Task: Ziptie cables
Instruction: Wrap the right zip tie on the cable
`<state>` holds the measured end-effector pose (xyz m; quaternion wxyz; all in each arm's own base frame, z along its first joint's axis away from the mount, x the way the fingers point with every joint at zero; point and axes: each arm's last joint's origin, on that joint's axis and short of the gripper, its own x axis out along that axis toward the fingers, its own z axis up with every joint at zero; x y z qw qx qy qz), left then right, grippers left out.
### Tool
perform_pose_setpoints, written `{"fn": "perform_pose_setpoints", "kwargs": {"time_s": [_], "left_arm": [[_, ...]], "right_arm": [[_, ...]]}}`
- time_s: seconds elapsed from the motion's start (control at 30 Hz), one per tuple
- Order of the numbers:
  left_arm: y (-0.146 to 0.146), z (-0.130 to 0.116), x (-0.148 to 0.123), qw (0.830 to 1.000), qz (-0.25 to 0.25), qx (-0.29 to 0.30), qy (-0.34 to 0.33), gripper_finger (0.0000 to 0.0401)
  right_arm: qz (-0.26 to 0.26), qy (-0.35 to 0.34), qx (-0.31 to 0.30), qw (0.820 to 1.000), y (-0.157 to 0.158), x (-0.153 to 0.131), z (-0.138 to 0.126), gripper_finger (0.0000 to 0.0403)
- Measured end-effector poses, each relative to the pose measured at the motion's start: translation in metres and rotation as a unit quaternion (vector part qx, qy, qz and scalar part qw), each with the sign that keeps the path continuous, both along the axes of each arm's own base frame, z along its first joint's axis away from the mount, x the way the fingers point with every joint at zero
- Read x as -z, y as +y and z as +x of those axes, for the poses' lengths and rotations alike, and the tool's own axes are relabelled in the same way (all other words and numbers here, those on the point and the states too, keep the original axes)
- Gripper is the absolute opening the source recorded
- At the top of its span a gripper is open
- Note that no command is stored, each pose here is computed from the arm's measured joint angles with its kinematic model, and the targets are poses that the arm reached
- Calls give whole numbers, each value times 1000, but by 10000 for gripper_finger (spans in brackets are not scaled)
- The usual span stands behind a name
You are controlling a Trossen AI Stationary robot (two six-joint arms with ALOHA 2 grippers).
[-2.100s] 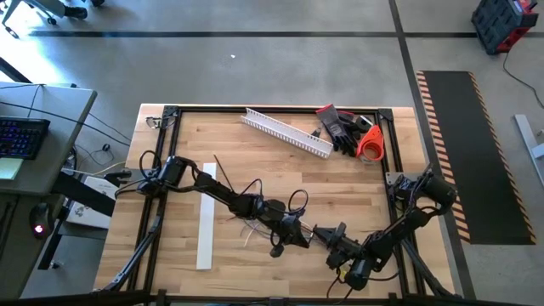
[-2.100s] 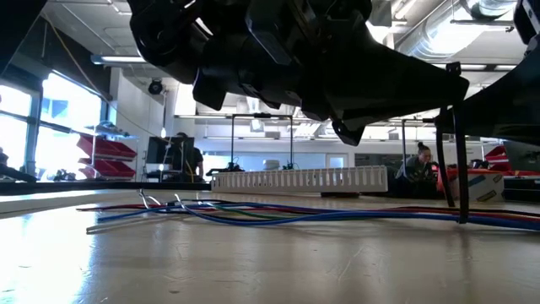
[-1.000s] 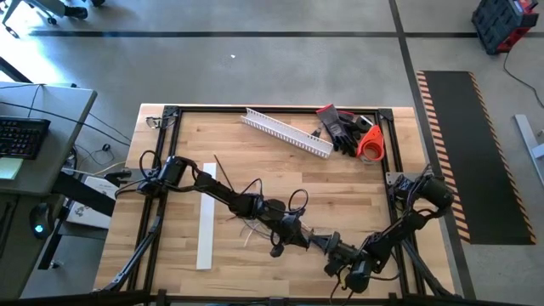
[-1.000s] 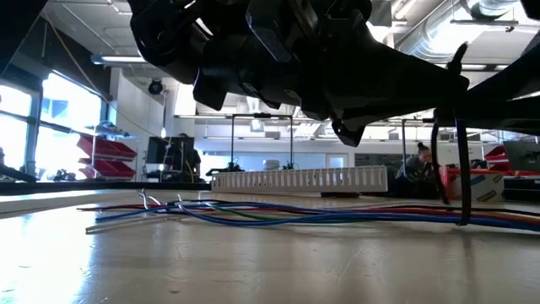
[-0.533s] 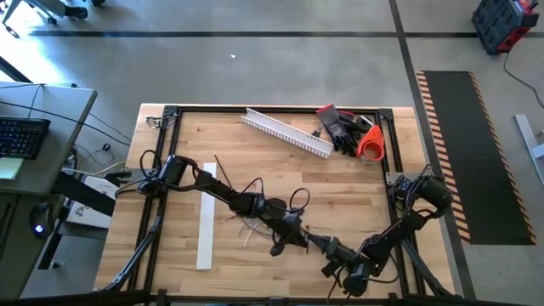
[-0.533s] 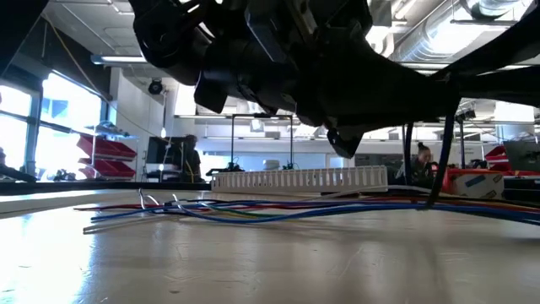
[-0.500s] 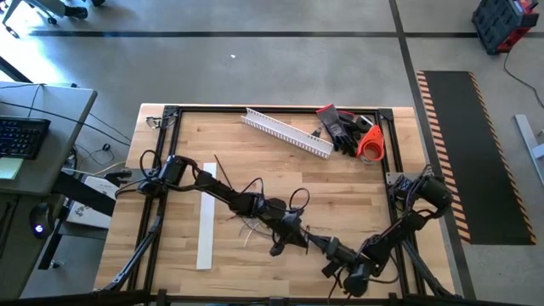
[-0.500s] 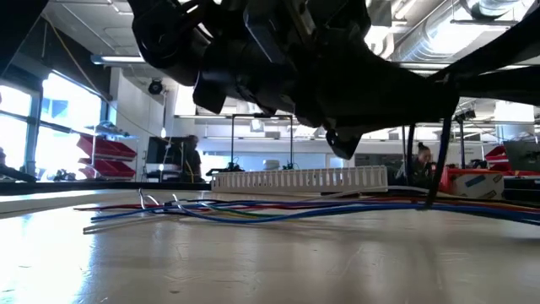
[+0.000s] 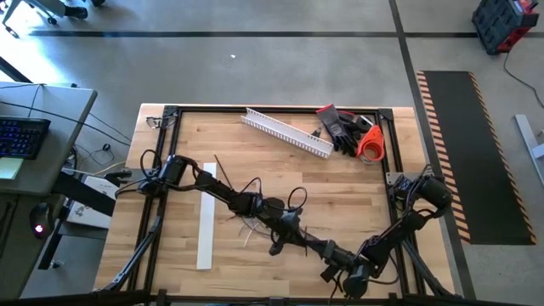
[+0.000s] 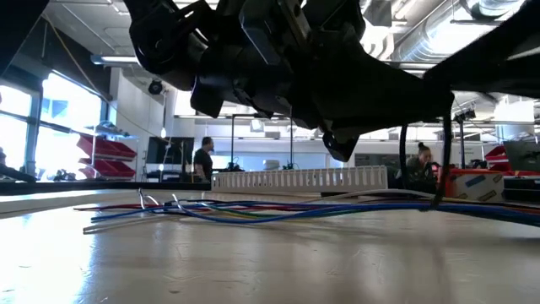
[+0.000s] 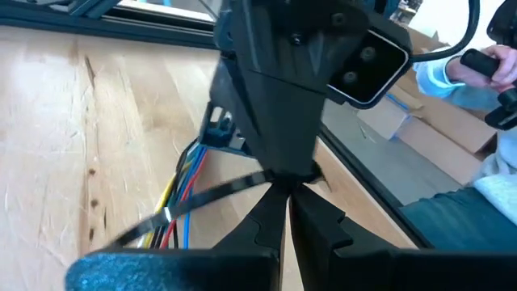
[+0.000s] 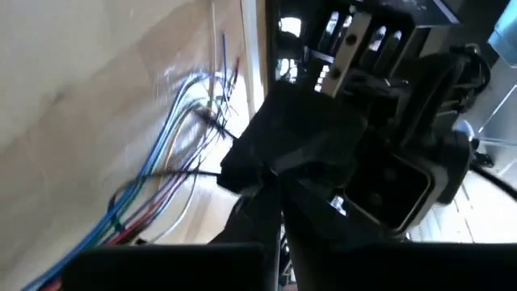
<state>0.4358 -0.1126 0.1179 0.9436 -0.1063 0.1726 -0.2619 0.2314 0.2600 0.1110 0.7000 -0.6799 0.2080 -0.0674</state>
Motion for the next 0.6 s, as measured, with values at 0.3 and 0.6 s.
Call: {"fn": "perform_pose_setpoints", "kwargs": {"time_s": [0.3,0.6], "left_arm": [[4,1,0,1000,2,-13,-2,0],[3,1,0,1000,14,-3,-8,0]], "right_arm": [[19,33,-33,999,6,2,-3,0],[86,14,-1,996,2,5,-4,3]]}}
